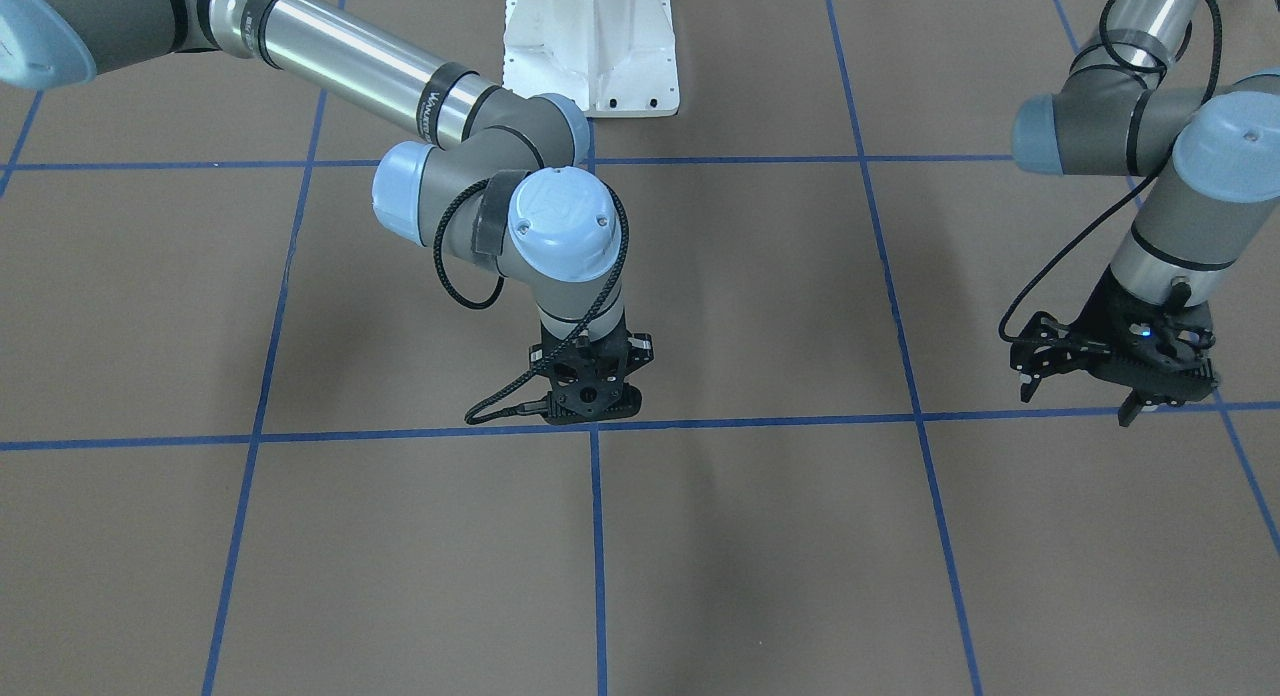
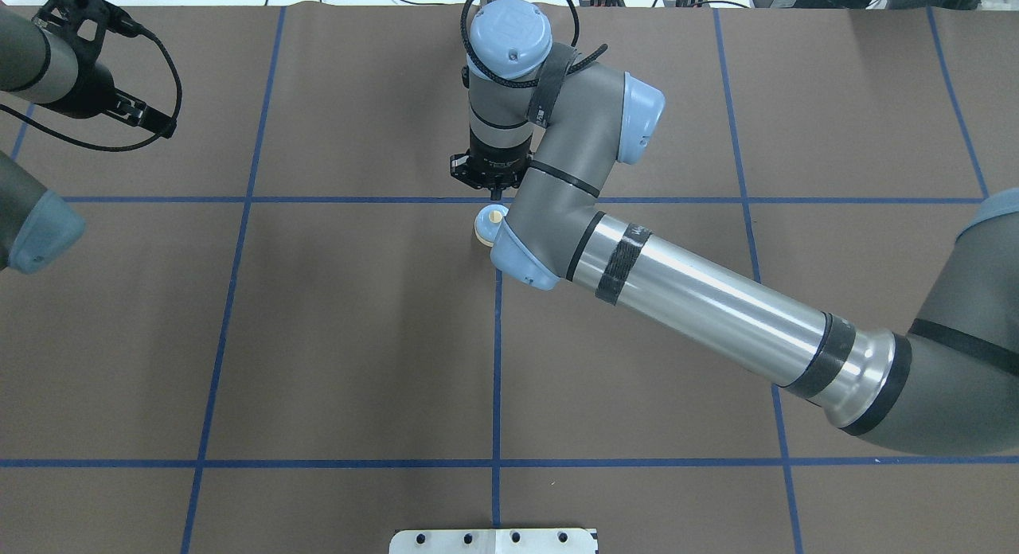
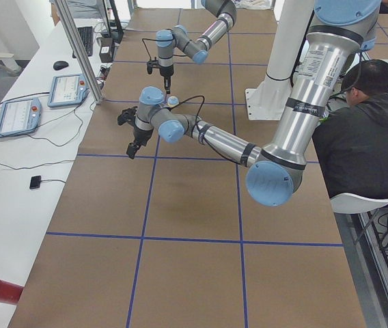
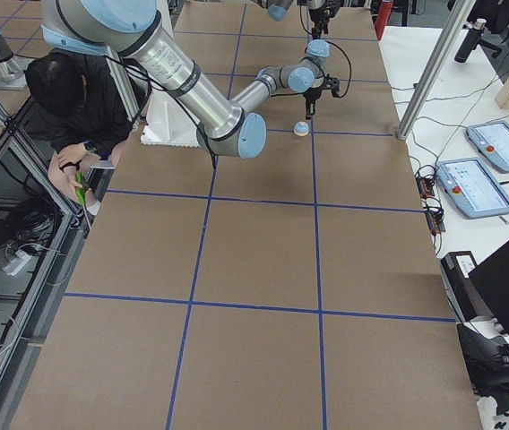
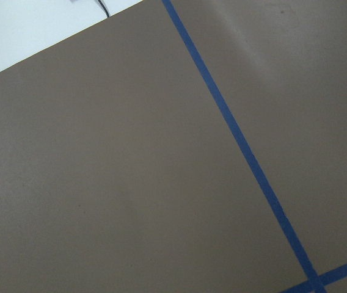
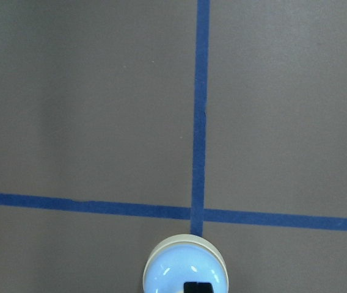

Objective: Place and press bell with both arms
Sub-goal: 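Press down on the bell's top button with the right gripper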

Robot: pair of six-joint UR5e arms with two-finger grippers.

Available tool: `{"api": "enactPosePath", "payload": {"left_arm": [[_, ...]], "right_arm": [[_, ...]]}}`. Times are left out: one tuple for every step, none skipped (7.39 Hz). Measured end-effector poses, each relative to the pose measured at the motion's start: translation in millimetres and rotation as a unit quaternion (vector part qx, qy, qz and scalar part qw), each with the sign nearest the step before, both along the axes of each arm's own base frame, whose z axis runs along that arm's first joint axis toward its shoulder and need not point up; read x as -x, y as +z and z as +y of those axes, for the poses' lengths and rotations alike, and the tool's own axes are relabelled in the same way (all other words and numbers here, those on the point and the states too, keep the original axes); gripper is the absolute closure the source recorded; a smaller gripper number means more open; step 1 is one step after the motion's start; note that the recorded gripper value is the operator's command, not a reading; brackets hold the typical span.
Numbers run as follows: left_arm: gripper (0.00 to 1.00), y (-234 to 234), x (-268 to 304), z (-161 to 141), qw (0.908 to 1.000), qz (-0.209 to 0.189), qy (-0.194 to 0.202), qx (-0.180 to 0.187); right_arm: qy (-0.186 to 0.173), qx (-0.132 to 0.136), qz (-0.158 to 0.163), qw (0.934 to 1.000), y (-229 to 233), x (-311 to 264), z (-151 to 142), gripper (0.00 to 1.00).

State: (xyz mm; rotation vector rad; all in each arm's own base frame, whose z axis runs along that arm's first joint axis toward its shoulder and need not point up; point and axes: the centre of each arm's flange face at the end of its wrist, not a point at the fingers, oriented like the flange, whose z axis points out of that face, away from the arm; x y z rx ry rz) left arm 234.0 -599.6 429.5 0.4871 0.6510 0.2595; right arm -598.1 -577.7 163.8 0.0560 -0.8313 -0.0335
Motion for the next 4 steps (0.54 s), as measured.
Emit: {"api": "enactPosePath", "payload": {"left_arm": [[0.00,0.3,0.0,-0.1,1.0000,0.000,0.000,0.000],[0.00,0.6,-0.3,-0.1,1.0000,-0.001,0.000,0.000],[0.00,0.9,-0.7,0.0,1.0000,-0.001,0.000,0.001],[0.00,1.0,-0.7,-0.1,1.0000,-0.001,0.000,0.001]], "right_arm": [[0.000,-0.001,0.002,1.0000,1.2,3.4,0.1,1.00],[0.000,-0.001,0.005,1.0000,4.4,7.3,0.5,1.00],[-0.001,-0.001,0.008,1.0000,7.6,10.7,1.6,1.00],[-0.002,0.000,0.010,0.9999,10.1,13.7,2.6,1.00]]}}
